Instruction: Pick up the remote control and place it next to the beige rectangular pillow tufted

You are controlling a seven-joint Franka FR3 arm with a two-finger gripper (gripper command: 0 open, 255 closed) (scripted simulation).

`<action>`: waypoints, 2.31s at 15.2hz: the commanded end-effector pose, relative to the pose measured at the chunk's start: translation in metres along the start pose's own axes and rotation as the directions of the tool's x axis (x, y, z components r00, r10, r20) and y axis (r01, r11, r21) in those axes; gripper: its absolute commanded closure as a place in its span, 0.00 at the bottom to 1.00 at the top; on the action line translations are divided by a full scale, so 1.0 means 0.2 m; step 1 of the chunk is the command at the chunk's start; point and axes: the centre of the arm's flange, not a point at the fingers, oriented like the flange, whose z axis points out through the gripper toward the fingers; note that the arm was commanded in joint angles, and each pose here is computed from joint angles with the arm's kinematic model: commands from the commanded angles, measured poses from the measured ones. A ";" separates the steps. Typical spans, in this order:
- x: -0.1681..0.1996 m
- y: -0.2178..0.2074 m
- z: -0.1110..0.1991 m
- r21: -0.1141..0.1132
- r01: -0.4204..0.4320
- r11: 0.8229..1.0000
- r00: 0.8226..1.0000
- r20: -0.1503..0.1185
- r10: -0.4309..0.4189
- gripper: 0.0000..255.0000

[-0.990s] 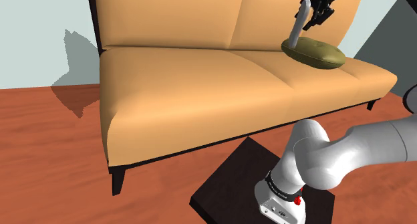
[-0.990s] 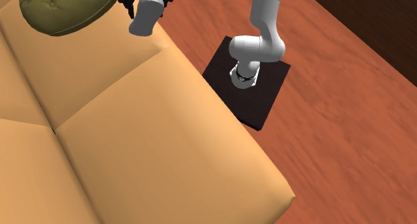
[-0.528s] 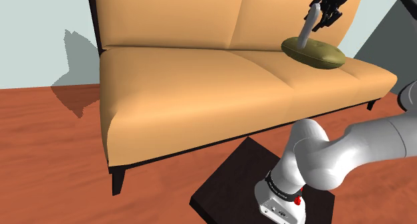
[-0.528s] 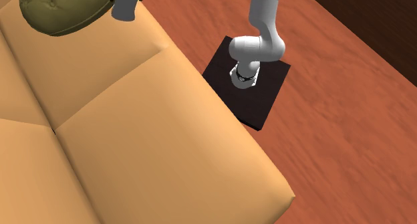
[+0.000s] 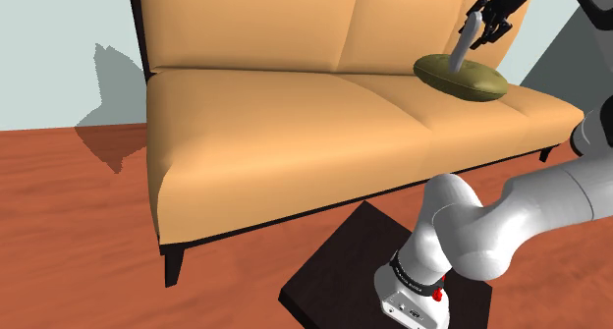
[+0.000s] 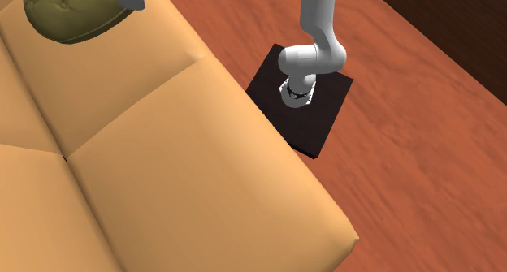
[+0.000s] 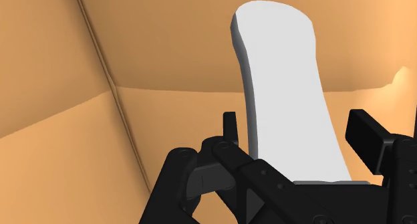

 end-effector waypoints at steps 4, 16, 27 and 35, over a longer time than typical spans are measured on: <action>-0.02 -0.04 0.11 -0.001 0.001 1.000 1.000 0.000 -0.001 1.00; -0.04 -0.16 0.40 -0.001 0.001 1.000 1.000 0.000 -0.001 1.00; -0.05 -0.27 0.67 -0.001 0.001 1.000 1.000 0.000 -0.001 1.00; -0.07 -0.35 0.86 -0.001 0.001 1.000 1.000 0.000 -0.001 1.00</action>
